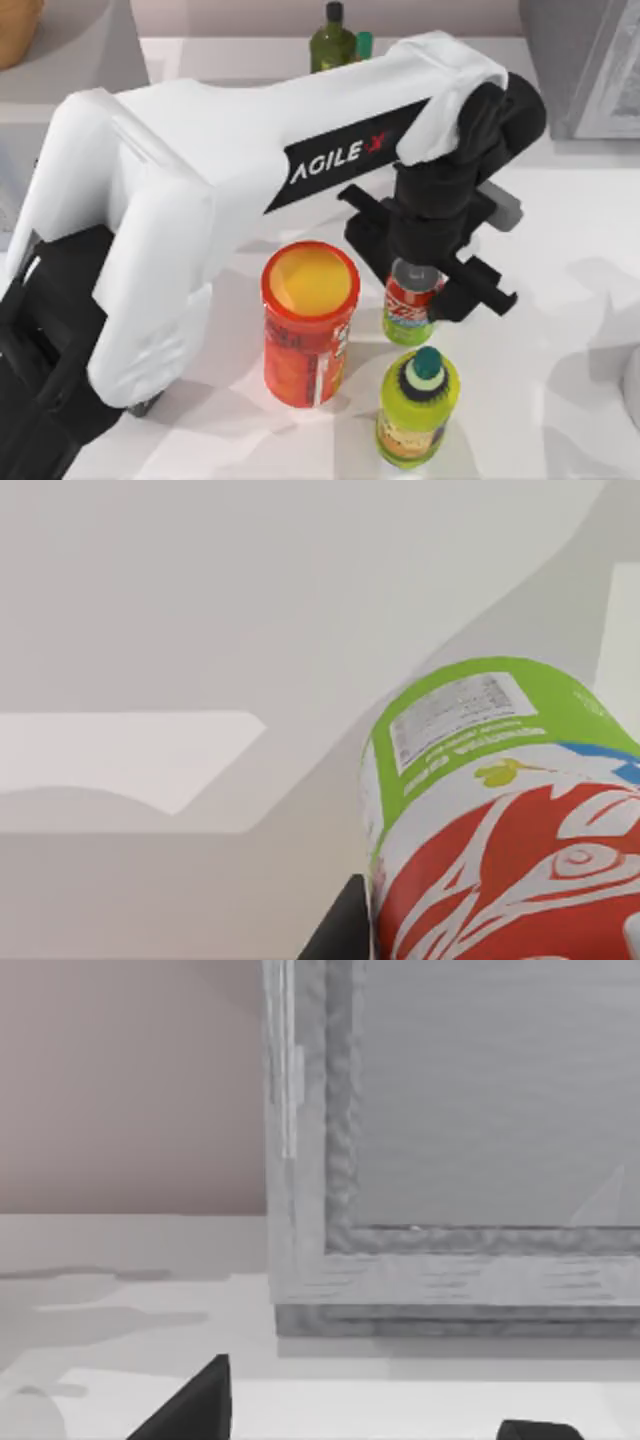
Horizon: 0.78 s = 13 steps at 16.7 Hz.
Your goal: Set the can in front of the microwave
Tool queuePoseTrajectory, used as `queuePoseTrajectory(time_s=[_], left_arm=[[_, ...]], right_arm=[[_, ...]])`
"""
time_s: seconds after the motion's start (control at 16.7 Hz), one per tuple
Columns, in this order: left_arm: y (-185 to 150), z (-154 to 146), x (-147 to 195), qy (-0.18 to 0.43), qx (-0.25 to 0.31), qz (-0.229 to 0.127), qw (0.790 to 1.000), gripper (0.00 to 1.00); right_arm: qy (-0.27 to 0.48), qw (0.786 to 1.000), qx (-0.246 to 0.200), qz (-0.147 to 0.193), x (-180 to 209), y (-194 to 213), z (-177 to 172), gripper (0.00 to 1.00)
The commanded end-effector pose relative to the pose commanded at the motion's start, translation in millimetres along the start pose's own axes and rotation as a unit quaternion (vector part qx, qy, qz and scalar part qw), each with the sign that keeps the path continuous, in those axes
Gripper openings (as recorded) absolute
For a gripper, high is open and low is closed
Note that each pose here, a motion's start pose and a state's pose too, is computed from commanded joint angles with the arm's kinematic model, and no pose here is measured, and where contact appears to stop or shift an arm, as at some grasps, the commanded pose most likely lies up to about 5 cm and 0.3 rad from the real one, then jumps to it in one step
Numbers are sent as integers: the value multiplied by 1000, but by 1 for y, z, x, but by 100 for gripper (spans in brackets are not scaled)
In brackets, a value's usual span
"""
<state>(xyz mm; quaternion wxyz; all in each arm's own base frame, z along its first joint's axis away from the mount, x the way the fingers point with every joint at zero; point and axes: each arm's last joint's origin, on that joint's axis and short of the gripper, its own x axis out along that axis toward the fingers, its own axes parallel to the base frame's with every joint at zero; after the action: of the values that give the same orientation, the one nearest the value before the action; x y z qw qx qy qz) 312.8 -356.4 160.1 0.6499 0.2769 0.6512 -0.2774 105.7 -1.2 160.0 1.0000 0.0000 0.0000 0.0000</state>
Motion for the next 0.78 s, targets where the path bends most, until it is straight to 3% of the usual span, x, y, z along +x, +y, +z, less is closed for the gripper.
queuePoseTrajectory(time_s=[0.3,0.78], left_arm=[[0,0,0,0,0,0,1000,2],[0,0,0,0,0,0,1000,0]], right_arm=[[0,1000,0,0,0,0,0,100],[0,1000,0,0,0,0,0,100]])
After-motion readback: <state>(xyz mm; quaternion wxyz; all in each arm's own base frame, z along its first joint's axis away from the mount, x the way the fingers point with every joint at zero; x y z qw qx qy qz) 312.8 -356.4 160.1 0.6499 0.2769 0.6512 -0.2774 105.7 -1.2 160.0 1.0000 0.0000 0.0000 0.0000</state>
